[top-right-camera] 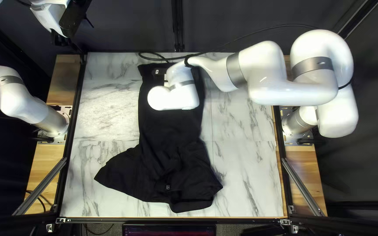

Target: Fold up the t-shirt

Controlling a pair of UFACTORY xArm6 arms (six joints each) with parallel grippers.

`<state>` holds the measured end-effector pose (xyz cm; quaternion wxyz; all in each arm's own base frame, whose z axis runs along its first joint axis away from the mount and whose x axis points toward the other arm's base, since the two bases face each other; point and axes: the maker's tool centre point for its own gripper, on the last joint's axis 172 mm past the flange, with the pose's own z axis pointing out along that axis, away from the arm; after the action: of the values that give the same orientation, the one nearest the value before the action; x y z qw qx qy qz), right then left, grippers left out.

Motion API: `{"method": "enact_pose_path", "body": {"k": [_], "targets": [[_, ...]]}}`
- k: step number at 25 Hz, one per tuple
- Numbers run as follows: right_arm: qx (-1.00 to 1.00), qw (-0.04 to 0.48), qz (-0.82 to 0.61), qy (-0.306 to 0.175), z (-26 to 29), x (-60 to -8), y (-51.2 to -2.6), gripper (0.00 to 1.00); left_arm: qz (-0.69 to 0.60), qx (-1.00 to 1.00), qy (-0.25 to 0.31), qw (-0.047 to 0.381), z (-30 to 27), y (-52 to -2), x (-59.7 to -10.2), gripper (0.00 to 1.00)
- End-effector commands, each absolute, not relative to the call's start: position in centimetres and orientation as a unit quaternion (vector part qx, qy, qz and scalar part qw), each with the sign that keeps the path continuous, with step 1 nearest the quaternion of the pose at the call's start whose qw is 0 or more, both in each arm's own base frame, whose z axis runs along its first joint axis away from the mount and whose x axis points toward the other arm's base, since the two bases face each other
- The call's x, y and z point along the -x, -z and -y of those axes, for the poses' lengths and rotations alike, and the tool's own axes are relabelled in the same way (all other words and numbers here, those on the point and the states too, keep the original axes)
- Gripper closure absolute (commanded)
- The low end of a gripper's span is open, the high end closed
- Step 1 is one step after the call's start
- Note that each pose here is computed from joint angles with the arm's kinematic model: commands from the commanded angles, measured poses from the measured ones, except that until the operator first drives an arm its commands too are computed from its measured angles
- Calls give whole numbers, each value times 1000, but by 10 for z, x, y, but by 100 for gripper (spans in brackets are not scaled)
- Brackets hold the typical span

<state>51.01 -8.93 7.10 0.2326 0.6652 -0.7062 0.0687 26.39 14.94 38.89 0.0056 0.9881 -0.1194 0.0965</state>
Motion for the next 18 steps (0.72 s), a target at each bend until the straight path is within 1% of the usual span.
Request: {"method": "enact_pose_path", "body": {"k": [1,5,6,7,8,12,18], "targets": [[-669,232,703,-64,86,-508,-60,100,119,-988,-96,6,-149,-389,-264,0],[-672,229,702,-61,83,-511,-60,100,119,-988,-96,6,-149,-389,-264,0],[-673,228,701,-62,83,-512,-60,98,119,-988,-96,6,-149,-389,-264,0],[-673,228,701,-62,82,-513,-61,36,119,-988,-96,6,-149,-389,-264,0],[-673,225,702,-63,84,-514,-63,0,119,-988,-96,6,-149,-389,-264,0],[-672,223,703,-69,95,-513,-75,0,119,-988,-96,6,-149,-389,-264,0],[-671,233,696,-109,151,-520,-104,0,119,-988,-96,6,-149,-389,-264,0]]}}
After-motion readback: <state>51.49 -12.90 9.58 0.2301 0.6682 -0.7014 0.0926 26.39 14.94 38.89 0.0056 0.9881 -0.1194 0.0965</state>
